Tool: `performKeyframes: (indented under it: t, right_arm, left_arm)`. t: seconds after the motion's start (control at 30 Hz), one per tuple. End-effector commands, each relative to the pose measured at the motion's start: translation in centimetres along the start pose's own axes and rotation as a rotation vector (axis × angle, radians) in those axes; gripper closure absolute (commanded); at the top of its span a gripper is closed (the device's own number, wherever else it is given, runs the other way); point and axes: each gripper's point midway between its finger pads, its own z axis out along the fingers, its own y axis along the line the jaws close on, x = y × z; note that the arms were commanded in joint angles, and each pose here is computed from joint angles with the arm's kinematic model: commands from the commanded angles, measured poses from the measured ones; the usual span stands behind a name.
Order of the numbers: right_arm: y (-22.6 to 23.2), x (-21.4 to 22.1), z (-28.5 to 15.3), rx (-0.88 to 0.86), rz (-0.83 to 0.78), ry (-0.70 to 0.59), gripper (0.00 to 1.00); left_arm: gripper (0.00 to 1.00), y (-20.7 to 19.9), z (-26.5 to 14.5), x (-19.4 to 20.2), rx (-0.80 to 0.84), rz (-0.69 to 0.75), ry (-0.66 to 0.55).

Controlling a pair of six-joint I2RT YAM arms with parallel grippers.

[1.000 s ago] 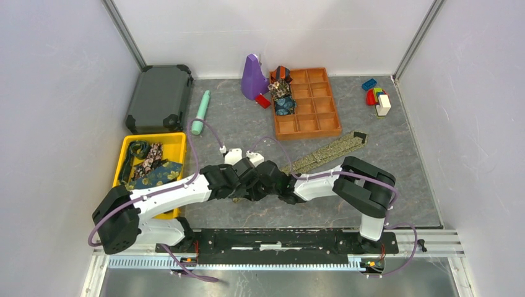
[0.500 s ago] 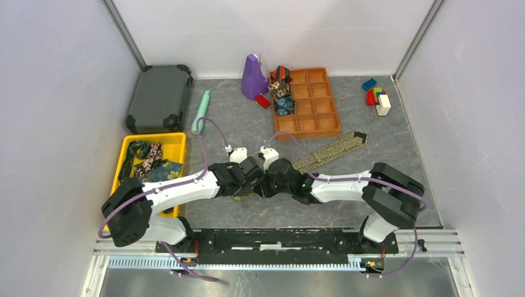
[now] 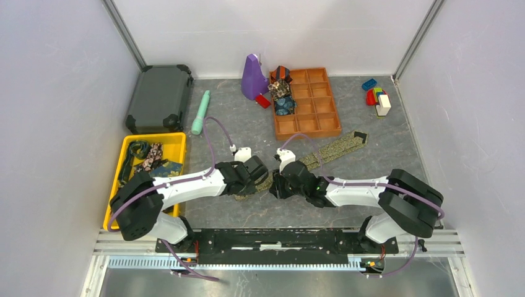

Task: Roll the ties
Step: Roll the tie at the center of the board.

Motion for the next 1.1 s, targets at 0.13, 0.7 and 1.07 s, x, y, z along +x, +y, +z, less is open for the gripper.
performKeyframes:
  t: [0.13,0.7,1.07]
  right_arm:
    - [1.3,-2.7,-0.6,-0.034,-0.025,-0.068,0.69]
    - [5.1,-5.7,0.2,-0.141,-0.02,-0.083,0.54]
    - [7.5,-6.1,1.3,-0.226,-0.006,-0.045,0.43]
  left_arm:
    - [0.61,-1.8,-1.3,-2.3,0.062,-0.032,-0.058]
    - [0.85,0.4,-2.9,-3.3,0.085,-0.168,-0.176]
    - [0.73,5.3,-6.7,-3.4,0.093,-0.242,-0.273]
